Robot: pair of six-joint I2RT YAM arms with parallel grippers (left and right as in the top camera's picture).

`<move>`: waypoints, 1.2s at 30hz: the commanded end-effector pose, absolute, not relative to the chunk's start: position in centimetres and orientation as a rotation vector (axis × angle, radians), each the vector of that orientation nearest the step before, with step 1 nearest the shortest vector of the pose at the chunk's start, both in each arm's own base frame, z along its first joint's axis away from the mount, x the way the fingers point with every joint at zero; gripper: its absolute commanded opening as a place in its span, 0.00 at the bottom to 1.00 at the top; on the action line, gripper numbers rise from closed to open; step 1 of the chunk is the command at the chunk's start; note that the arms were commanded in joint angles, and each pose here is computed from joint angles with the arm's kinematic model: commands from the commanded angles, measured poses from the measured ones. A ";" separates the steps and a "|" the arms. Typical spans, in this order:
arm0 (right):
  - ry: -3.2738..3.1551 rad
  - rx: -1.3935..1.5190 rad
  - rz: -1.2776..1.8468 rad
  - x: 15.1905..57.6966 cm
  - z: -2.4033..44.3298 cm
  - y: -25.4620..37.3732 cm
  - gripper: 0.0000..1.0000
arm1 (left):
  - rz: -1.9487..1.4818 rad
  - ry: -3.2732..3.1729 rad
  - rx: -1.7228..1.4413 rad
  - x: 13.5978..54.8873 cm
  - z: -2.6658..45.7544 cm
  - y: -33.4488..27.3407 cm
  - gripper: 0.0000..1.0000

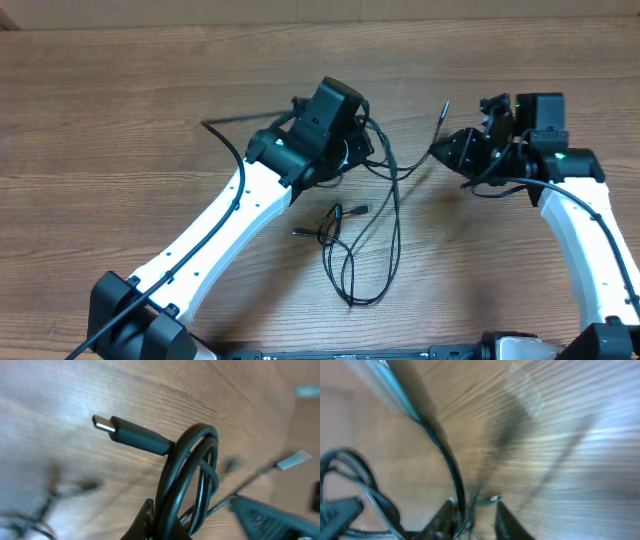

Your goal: Untangle cables

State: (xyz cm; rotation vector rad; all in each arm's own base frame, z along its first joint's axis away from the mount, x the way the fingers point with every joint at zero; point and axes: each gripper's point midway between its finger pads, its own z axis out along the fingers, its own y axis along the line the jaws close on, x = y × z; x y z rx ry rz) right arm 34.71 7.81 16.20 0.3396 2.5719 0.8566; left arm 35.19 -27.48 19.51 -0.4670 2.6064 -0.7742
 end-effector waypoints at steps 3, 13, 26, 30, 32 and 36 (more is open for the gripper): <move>2.538 0.252 0.824 35.1 17.3 7.7 0.58 | -0.576 2.533 0.152 35.8 20.2 -26.8 0.04; 2.209 -0.469 1.194 32.0 22.7 13.4 0.59 | -0.695 2.399 0.488 35.4 21.9 -29.8 0.04; 2.107 -0.598 1.172 31.9 23.7 13.8 0.61 | -1.090 2.301 0.676 32.2 24.7 -33.9 0.04; 2.093 -0.606 1.163 32.1 23.8 13.8 0.56 | -1.114 2.298 0.687 31.9 24.9 -34.0 0.04; 2.092 -0.606 1.163 32.1 23.8 13.8 0.40 | -1.121 2.297 0.690 31.8 24.9 -34.1 0.04; 2.093 -0.605 1.164 32.1 23.8 13.8 0.06 | -1.108 2.299 0.683 32.0 24.8 -34.0 0.04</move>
